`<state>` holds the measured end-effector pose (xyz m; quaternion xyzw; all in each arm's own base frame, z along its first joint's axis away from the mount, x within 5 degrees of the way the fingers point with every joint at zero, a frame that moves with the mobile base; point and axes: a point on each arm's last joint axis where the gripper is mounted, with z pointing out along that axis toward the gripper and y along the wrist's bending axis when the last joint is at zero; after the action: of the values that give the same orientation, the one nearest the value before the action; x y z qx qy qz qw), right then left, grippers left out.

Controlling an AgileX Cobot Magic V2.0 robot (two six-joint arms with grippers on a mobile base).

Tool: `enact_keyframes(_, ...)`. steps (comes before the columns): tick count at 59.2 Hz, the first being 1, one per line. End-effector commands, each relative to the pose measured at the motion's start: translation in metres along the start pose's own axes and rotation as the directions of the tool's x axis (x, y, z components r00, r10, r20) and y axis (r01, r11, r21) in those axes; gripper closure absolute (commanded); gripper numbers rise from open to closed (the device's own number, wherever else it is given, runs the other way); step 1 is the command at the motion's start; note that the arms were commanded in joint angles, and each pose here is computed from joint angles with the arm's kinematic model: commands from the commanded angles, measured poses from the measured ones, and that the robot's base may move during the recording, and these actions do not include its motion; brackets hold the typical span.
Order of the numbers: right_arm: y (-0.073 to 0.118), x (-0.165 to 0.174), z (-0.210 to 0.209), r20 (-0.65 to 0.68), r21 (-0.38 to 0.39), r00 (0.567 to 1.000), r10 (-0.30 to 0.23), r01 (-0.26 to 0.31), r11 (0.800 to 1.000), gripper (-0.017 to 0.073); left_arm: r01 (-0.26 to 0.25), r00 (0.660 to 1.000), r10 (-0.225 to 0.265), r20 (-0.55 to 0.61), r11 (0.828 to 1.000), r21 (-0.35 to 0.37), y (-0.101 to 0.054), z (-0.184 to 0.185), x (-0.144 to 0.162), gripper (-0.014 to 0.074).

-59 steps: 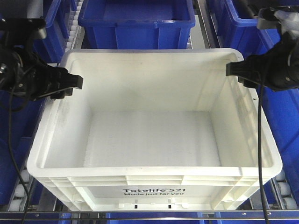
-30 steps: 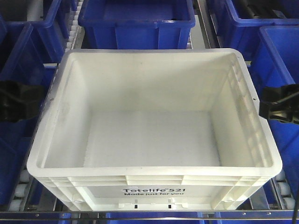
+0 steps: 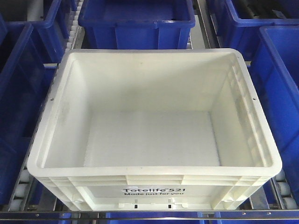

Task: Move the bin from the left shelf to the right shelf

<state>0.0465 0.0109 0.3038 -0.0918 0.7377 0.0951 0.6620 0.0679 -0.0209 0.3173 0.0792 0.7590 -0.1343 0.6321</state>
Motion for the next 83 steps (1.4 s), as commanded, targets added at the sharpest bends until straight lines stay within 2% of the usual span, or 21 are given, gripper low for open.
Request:
enact_keyframes(1, 0.001, -0.002, -0.010, 0.119, -0.004, 0.991, -0.061, 0.062, 0.998, 0.0183, -0.016, 0.992, 0.012, 0.128, 0.999, 0.031, -0.001, -0.012, -0.002, 0.0160)
enact_keyframes(3, 0.001, 0.002, -0.013, 0.137, -0.001, 0.987, -0.080, 0.081, 0.997, 0.0184, -0.020, 0.990, 0.015, 0.142, 0.999, 0.032, 0.000, -0.015, 0.003, 0.0160)
enact_keyframes(11, 0.000, 0.020, -0.015, 0.164, -0.001, 0.983, -0.080, 0.081, 0.997, 0.0195, -0.036, 0.983, 0.029, 0.184, 0.999, 0.036, 0.002, -0.021, 0.026, 0.0171)
enact_keyframes(18, 0.000, 0.023, -0.013, 0.172, -0.001, 0.982, -0.080, 0.082, 0.997, 0.0224, -0.039, 0.978, 0.029, 0.208, 0.998, 0.042, 0.003, -0.020, 0.033, 0.0225)
enact_keyframes(24, 0.000, 0.024, -0.013, 0.158, -0.001, 0.984, -0.080, 0.082, 0.997, 0.0329, -0.038, 0.979, 0.029, 0.199, 0.999, 0.039, 0.003, -0.020, 0.034, 0.0353)
enact_keyframes(32, 0.000, 0.024, -0.013, 0.159, -0.001, 0.984, -0.080, 0.082, 0.997, 0.0575, -0.038, 0.979, 0.029, 0.201, 0.999, 0.038, 0.003, -0.020, 0.034, 0.0603)
enact_keyframes(75, 0.000, 0.024, -0.013, 0.160, -0.004, 0.984, -0.075, 0.076, 0.997, 0.0568, -0.038, 0.983, 0.031, 0.179, 0.999, 0.034, 0.004, -0.018, 0.038, 0.0601)
enact_keyframes(79, 0.000, 0.024, -0.013, 0.160, -0.004, 0.984, -0.076, 0.077, 0.997, 0.0568, -0.035, 0.988, 0.033, 0.151, 0.999, 0.012, 0.005, -0.016, 0.046, 0.0601)
enact_keyframes(83, 0.000, 0.024, -0.013, 0.160, -0.003, 0.984, -0.078, 0.079, 0.997, 0.0568, -0.023, 0.988, 0.031, 0.151, 0.998, -0.053, 0.010, -0.016, 0.056, 0.0601)
